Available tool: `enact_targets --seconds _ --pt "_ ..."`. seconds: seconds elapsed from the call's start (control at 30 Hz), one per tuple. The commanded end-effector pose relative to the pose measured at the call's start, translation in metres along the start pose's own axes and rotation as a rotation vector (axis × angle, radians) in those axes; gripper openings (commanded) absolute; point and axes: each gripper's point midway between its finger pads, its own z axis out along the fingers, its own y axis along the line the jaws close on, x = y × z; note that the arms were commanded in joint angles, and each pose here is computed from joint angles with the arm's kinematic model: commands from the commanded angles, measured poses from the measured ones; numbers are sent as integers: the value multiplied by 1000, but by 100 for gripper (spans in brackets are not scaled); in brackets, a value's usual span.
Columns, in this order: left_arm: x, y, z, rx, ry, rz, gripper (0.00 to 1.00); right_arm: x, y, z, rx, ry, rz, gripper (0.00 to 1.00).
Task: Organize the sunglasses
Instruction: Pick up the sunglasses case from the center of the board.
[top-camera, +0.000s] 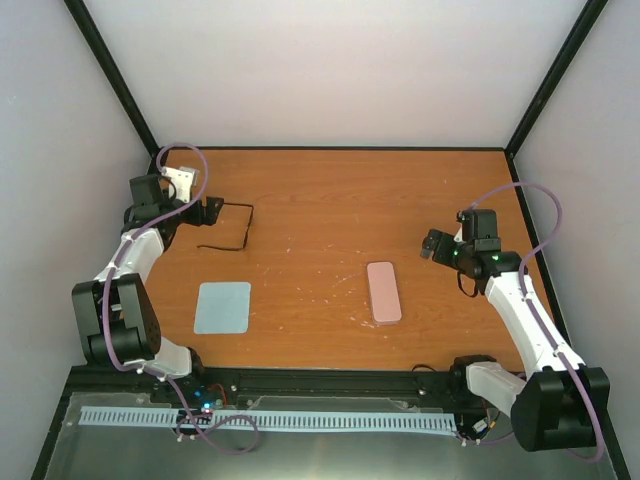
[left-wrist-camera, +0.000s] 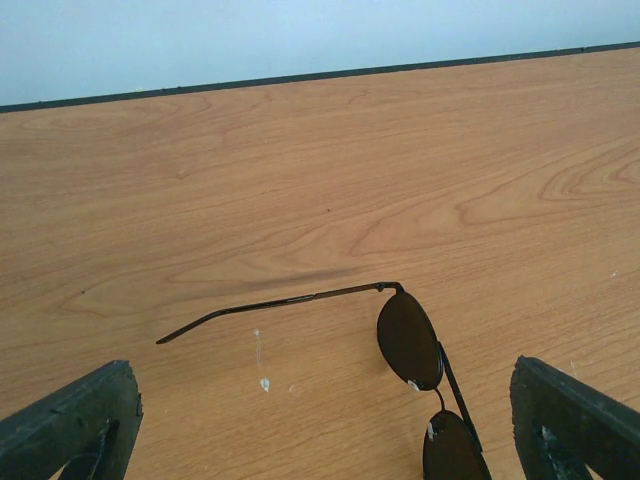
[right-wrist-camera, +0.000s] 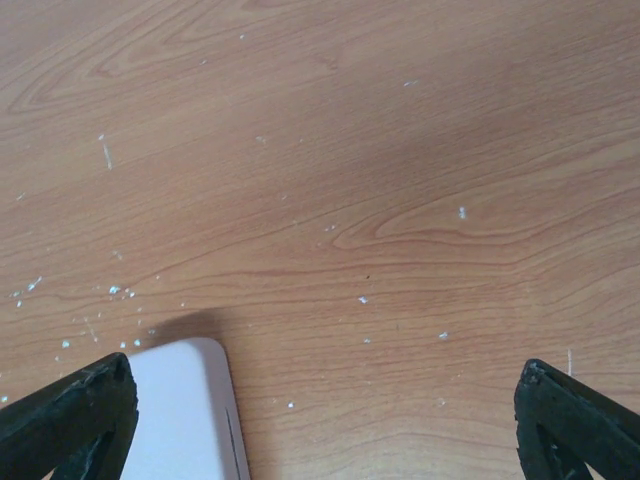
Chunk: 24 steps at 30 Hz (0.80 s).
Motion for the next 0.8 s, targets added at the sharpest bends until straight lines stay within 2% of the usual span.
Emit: enact_targets --seconds 0.0,0.13,0.23,0.43,0.6,0.7,0.77 --pt "-2 4 4 3 -13 28 100 13 13 1 -76 66 -47 100" --pt "2 5 10 13 -2 18 100 33 33 9 -213 153 -82 100" --pt "3 8 14 8 4 11 100 45 33 12 -188 216 -132 86" --pt "3 12 19 10 5 18 99 80 49 17 -111 366 -280 83" --pt "5 12 24 22 13 17 100 110 64 30 -57 478 -375 90" --pt "7 13 25 18 16 21 100 114 70 35 -31 499 -407 92" --pt "7 14 26 13 16 25 100 119 75 38 -29 520 -431 99"
